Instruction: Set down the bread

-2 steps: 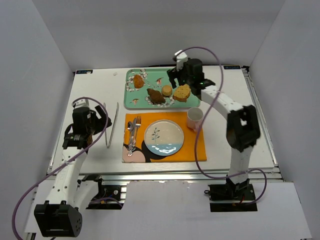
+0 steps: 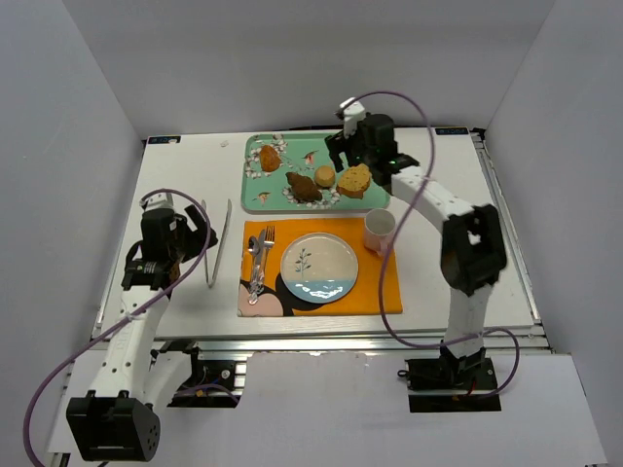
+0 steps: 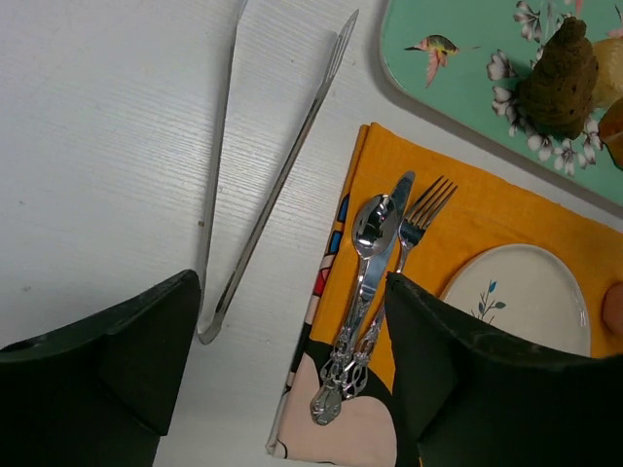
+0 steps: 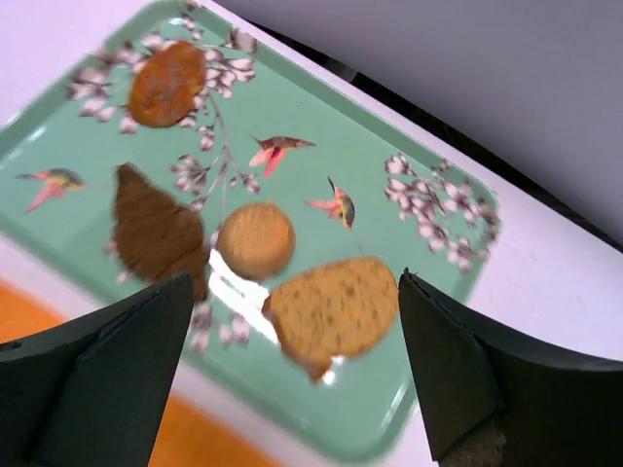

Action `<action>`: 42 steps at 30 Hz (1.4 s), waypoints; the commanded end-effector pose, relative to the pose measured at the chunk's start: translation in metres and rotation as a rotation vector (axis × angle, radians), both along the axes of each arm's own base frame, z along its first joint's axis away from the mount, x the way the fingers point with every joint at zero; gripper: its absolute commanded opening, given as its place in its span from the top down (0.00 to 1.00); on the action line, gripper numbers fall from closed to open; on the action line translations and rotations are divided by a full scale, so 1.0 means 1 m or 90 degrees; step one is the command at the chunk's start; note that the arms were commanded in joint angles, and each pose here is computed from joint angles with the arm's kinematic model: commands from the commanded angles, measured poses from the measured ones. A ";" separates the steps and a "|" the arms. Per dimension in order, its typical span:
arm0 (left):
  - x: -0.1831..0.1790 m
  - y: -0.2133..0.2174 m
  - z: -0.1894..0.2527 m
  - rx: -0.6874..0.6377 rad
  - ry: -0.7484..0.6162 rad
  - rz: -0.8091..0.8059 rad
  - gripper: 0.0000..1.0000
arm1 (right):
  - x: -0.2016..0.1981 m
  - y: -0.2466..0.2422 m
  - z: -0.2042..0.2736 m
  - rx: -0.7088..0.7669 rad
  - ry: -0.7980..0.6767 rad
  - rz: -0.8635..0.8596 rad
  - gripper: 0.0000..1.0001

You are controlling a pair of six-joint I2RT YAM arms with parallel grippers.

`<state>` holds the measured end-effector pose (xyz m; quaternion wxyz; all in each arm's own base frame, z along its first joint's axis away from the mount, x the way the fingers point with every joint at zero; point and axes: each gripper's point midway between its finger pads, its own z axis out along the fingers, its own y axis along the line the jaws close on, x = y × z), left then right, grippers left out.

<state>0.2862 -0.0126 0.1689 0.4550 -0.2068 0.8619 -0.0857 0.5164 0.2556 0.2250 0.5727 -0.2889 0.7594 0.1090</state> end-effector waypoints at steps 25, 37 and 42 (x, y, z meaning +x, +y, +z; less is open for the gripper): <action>0.032 -0.005 -0.112 0.208 0.274 -0.229 0.14 | -0.229 -0.040 -0.005 0.065 0.013 0.507 0.16; 0.059 -0.007 -0.149 0.205 0.287 -0.237 0.23 | -0.227 -0.047 -0.005 0.062 0.007 0.482 0.15; 0.052 -0.021 -0.181 0.125 0.325 -0.266 0.58 | -0.224 -0.051 -0.002 0.060 0.000 0.472 0.15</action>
